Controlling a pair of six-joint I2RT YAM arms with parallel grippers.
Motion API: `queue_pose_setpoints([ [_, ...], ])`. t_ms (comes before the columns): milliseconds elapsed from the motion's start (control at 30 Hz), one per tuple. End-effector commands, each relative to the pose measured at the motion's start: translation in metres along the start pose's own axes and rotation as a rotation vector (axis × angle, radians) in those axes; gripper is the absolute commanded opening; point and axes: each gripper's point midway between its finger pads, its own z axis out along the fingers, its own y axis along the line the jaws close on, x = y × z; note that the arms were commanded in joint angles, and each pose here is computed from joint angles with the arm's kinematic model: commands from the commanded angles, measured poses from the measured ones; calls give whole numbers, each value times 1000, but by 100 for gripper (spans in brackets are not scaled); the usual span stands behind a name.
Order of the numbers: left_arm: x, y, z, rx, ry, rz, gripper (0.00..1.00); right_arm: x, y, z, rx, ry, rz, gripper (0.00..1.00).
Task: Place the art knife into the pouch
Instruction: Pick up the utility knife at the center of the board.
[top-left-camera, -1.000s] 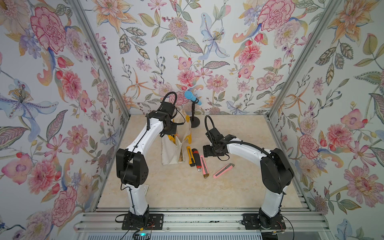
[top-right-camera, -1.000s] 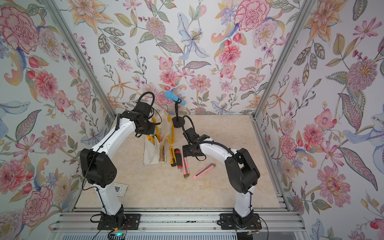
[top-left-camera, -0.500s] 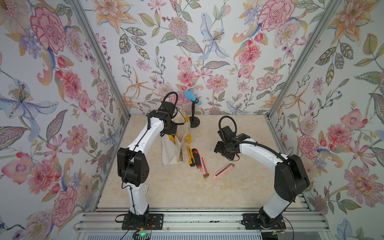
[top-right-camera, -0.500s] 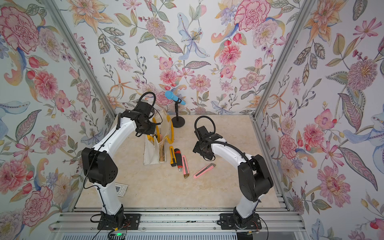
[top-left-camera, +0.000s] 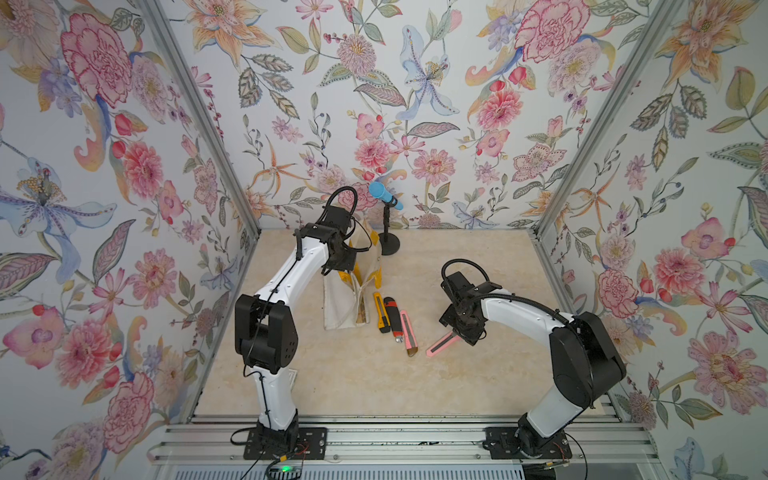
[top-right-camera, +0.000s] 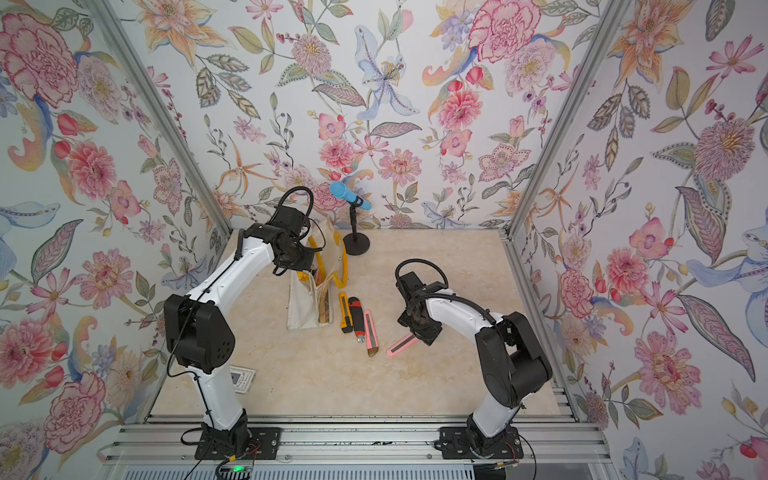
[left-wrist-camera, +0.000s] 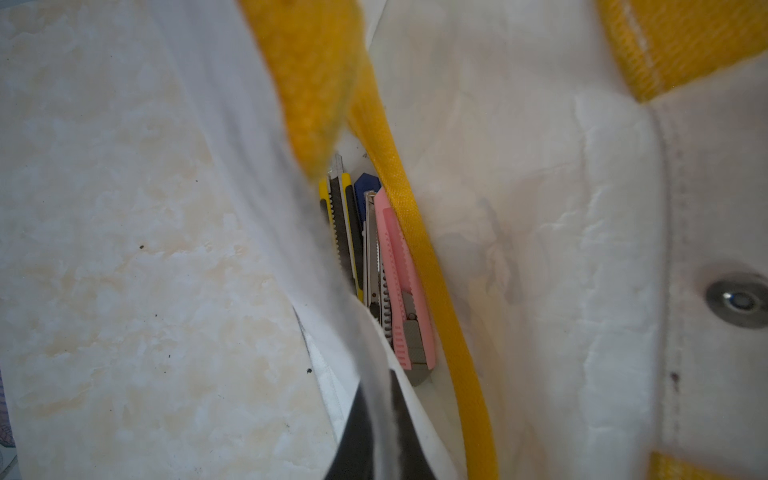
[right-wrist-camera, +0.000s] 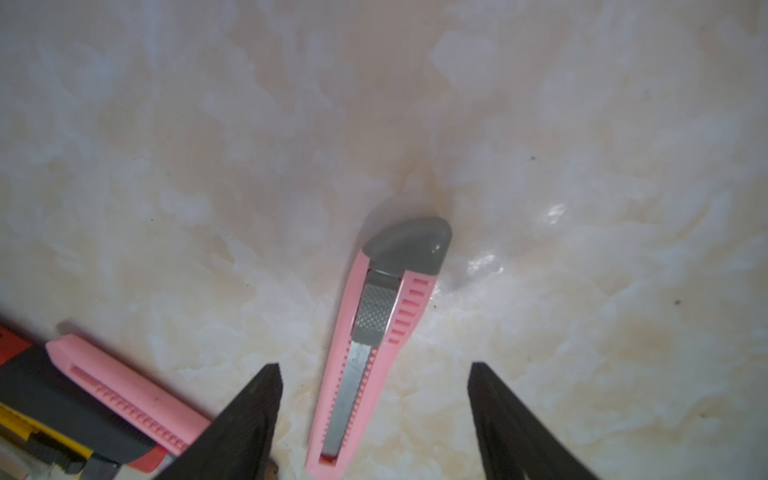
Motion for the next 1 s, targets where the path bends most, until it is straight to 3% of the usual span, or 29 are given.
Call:
queue_pose_setpoints([
  [0, 6, -3, -9, 17, 3, 23, 0, -4, -12, 10, 66, -9, 49, 74],
  [700, 8, 0, -13, 0, -4, 13, 0, -9, -13, 45, 160, 36, 13, 68],
  [967, 9, 1, -13, -2, -1, 9, 0, -9, -14, 51, 177, 43, 4, 47],
])
